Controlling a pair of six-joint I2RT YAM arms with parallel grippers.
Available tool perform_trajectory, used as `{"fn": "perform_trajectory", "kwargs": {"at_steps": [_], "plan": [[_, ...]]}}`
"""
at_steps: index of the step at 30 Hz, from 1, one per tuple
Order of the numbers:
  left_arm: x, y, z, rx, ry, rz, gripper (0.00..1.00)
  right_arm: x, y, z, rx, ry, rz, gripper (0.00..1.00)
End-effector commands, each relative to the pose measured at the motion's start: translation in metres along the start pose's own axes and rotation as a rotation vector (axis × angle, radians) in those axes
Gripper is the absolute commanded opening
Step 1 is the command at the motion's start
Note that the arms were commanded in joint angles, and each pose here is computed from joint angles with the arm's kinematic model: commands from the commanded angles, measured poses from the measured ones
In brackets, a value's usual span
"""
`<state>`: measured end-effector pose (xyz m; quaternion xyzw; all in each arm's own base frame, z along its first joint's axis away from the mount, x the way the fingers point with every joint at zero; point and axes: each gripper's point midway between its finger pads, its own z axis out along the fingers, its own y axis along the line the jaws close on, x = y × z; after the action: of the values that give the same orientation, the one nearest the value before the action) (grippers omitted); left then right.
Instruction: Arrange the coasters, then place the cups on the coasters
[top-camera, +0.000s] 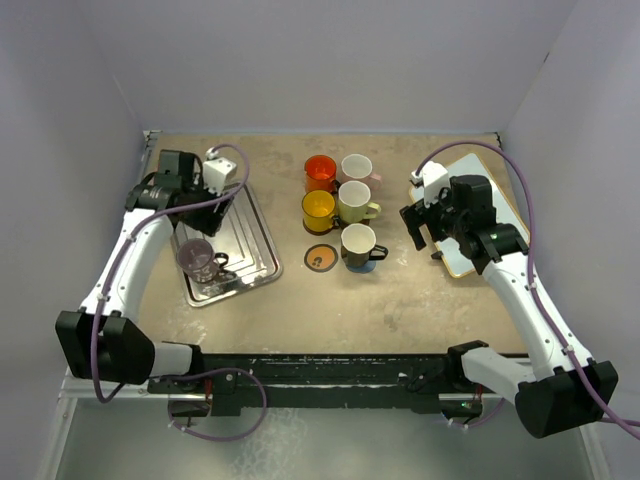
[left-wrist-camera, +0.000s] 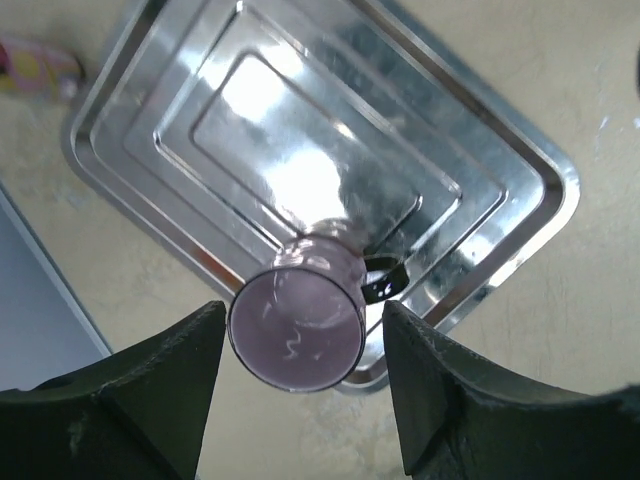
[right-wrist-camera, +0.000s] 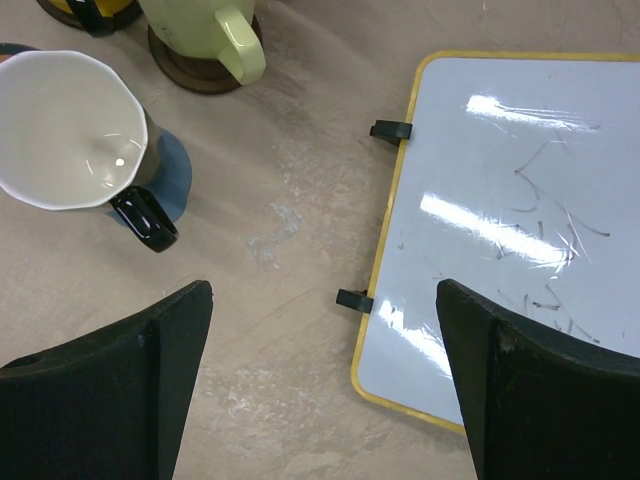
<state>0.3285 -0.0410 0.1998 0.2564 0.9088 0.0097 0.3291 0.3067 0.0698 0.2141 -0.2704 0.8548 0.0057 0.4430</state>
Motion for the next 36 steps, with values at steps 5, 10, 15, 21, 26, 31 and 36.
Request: {"fn": "perform_trajectory", "kwargs": {"at_steps": [5, 10, 15, 21, 26, 31, 36], "plan": [[0.076, 0.02, 0.008, 0.022, 0.145, -0.192, 0.62, -0.01, -0.002, -0.009, 0.001, -0.045, -0.017, 0.95], [0.101, 0.03, 0.022, 0.018, 0.198, -0.233, 0.61, -0.015, -0.005, -0.01, 0.019, -0.064, -0.019, 0.95], [0.112, 0.037, 0.038, 0.032, 0.233, -0.261, 0.55, -0.015, -0.005, -0.011, 0.017, -0.063, -0.02, 0.95], [0.119, 0.041, 0.056, 0.043, 0.256, -0.286, 0.48, -0.015, -0.004, -0.011, 0.015, -0.067, -0.021, 0.95], [0.123, 0.042, 0.068, 0.052, 0.272, -0.297, 0.43, -0.014, -0.004, -0.01, 0.011, -0.063, -0.02, 0.95], [0.128, 0.037, 0.077, 0.073, 0.279, -0.311, 0.35, -0.014, -0.003, -0.009, 0.008, -0.06, -0.019, 0.95], [0.134, 0.035, 0.083, 0.079, 0.291, -0.314, 0.25, -0.013, -0.003, -0.009, 0.007, -0.056, -0.021, 0.95]]}}
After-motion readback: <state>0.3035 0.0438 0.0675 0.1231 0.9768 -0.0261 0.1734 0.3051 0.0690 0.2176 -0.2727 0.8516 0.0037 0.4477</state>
